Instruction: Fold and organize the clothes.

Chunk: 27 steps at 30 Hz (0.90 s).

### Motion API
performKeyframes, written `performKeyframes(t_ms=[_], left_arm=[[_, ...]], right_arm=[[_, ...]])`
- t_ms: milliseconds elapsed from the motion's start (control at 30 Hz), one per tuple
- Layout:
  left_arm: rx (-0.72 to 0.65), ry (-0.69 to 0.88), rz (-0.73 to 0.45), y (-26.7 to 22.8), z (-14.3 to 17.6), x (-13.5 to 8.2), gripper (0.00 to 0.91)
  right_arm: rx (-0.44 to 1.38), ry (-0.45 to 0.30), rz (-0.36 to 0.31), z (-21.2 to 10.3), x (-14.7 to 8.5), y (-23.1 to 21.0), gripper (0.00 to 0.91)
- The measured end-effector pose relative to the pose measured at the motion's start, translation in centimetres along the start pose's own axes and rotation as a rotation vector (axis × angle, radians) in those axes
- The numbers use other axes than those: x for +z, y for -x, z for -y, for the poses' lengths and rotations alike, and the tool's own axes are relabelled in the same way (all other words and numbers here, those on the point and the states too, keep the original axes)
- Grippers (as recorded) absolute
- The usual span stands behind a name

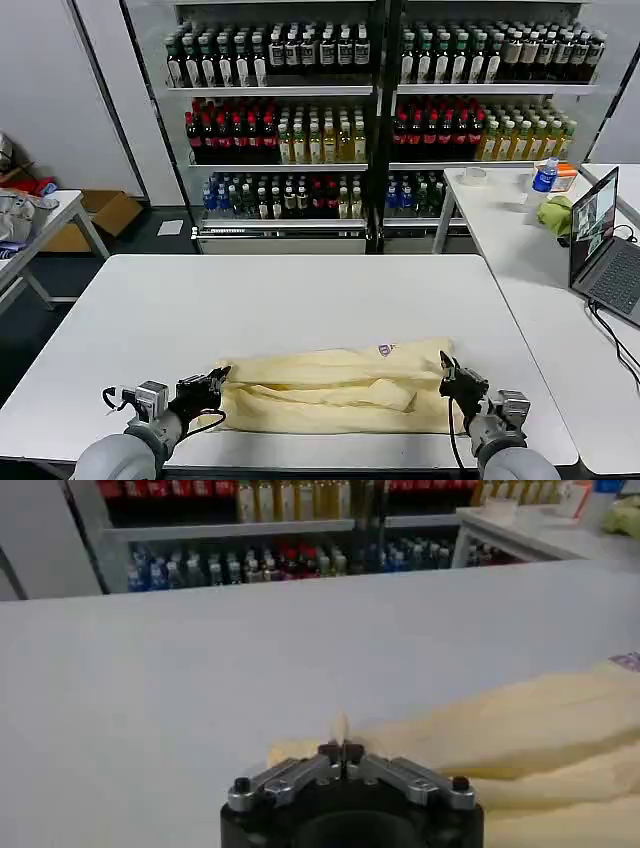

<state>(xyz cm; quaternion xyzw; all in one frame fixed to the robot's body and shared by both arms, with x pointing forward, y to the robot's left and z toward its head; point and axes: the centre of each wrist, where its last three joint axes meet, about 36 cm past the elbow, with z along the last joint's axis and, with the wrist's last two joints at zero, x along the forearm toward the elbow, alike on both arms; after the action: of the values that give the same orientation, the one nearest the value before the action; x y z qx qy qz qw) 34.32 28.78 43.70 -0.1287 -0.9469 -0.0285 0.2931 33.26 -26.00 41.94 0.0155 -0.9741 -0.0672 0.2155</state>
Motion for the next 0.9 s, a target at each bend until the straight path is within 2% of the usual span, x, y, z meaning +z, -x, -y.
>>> performKeyframes(t_ms=[33, 67, 233, 567, 900], left_arm=[[-0.007, 0.000, -0.001, 0.2, 0.0, 0.2, 0.605], [-0.012, 0.001, -0.002, 0.3, 0.0, 0.3, 0.907], [-0.045, -0.003, 0.014, 0.9, -0.1, 0.5, 0.907], [-0.109, -0.016, 0.047, 0.6, 0.3, 0.7, 0.907], [-0.124, -0.069, 0.033, -0.3, 2.7, 2.2, 0.907]], right_arm=[[0.001, -0.003, -0.003, -0.1, 0.2, 0.0, 0.907], [-0.001, -0.006, -0.006, -0.3, 0.3, 0.0, 0.907], [-0.001, -0.035, -0.003, -0.7, 0.8, -0.2, 0.907], [0.028, -0.119, 0.093, -0.9, 0.1, -2.3, 0.907], [0.054, -0.147, 0.170, -0.9, -1.1, -5.1, 0.907]])
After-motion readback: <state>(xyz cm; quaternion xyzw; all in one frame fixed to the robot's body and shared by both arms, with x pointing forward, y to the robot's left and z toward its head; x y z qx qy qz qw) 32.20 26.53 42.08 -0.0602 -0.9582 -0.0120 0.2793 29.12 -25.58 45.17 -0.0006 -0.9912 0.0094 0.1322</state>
